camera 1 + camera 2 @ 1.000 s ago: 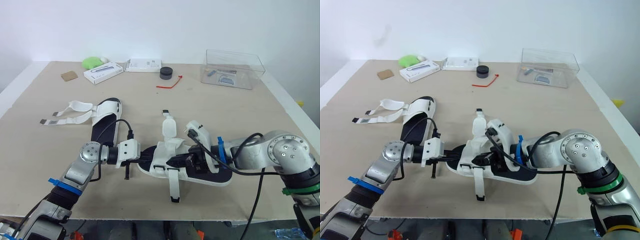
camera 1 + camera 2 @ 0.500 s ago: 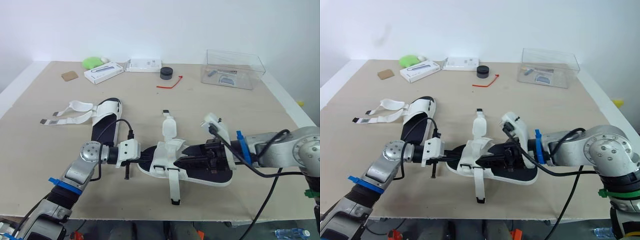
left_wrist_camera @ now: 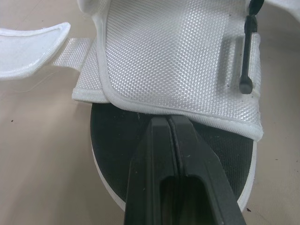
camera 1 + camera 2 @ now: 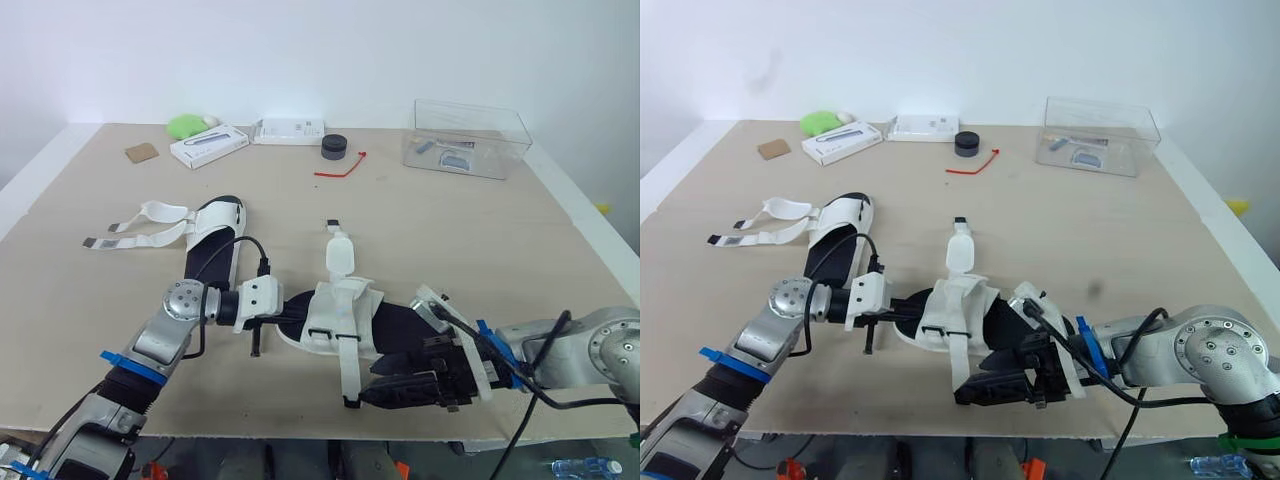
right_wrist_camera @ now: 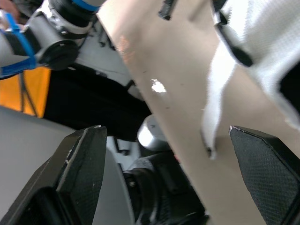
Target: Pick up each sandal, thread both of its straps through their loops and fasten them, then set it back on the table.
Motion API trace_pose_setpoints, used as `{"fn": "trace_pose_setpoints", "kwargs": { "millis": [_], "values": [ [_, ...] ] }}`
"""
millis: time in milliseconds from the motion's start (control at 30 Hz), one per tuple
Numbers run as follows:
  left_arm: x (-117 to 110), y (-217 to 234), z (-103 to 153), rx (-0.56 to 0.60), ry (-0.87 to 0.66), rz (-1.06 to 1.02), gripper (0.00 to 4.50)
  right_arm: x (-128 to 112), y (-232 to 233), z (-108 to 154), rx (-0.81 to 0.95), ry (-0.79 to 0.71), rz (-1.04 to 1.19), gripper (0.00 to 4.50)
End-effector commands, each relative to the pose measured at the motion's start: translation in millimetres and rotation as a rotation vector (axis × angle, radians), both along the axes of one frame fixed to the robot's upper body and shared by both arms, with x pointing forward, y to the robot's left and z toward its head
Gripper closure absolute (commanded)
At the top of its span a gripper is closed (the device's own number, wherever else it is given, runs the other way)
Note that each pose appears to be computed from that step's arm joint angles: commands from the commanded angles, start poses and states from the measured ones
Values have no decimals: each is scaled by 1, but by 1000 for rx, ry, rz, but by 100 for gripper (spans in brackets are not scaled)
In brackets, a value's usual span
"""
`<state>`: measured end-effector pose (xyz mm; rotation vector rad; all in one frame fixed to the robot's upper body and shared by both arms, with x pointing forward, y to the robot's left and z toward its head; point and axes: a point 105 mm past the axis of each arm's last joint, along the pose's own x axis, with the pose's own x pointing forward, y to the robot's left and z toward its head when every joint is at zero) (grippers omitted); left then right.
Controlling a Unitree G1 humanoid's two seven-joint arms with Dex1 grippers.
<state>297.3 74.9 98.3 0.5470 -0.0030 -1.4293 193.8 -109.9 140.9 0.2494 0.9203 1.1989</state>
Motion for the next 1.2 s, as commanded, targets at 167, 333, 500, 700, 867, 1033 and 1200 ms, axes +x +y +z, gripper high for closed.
{"fn": "trace_pose_setpoints", "kwargs": {
  "millis": [167,333,500,700,867,1033,1200],
  "values": [
    [0,4,-17,34,76,44,450,19,9,-12,-15,-77,-54,3],
    [5,9,-13,21,67,85,450,32,16,-6,3,-114,-51,3],
    [12,10,-8,6,52,120,450,41,20,-5,-4,-136,-37,3],
    [22,12,-3,-5,30,171,450,53,24,-2,-6,-155,-24,3],
    [31,11,-1,1,-13,213,450,54,22,-4,-16,-138,-7,71],
    [28,9,-5,5,-8,216,450,44,15,-16,-69,-109,-9,269],
    [25,8,-8,6,1,214,450,29,10,-25,-85,-97,-37,443]
  ]
}}
